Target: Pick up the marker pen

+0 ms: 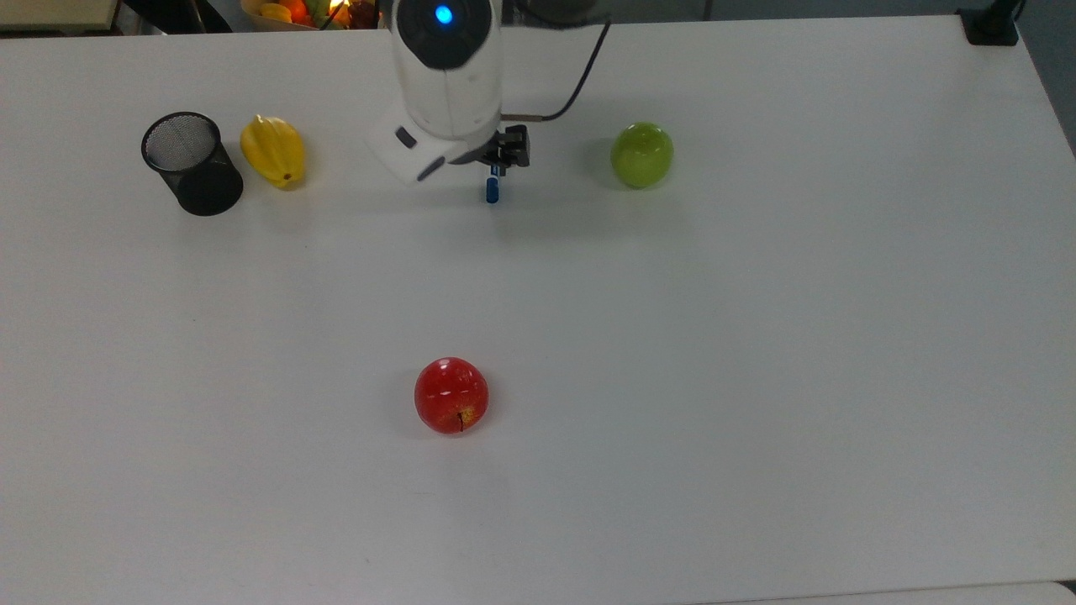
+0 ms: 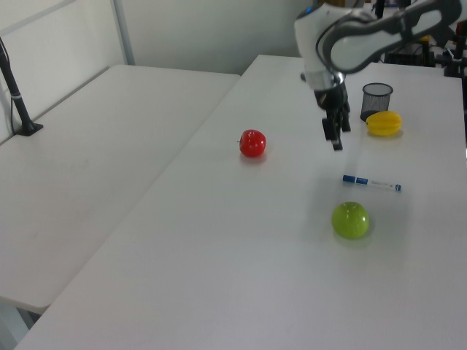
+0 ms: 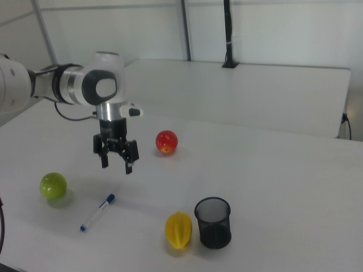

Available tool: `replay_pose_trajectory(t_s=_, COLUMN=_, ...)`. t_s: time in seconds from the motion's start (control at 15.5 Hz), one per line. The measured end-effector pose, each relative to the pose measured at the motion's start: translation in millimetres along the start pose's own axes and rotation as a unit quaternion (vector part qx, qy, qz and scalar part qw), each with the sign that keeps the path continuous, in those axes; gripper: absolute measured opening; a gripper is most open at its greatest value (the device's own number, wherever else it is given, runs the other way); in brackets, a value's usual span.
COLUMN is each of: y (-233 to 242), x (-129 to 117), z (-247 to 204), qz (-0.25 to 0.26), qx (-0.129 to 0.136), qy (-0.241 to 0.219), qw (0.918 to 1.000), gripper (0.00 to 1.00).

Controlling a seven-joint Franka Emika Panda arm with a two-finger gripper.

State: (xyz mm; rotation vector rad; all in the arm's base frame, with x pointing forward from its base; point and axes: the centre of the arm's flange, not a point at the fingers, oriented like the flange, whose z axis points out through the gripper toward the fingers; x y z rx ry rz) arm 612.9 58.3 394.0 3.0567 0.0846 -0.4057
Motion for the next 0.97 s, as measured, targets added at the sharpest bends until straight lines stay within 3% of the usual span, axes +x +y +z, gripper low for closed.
replay_pose_trajectory(t_s=0.32, y=59.4, x=-49.9, z=-96.5, qz=0.045, qx=0.017, qy=0.083, qw=0.9954, gripper=1.00)
replay_pose_trajectory(t_s=0.64, y=79.4, x=-101.9, z=-135.2, qz=0.062, qx=0.024, qy=0.075, qw=0.9950, gripper=1.00)
replay_pose_trajectory(t_s=0.97, y=101.1, x=-124.3, z=-147.2, qz=0.082, qx=0.029, qy=0.088, qw=0.9924, gripper=1.00)
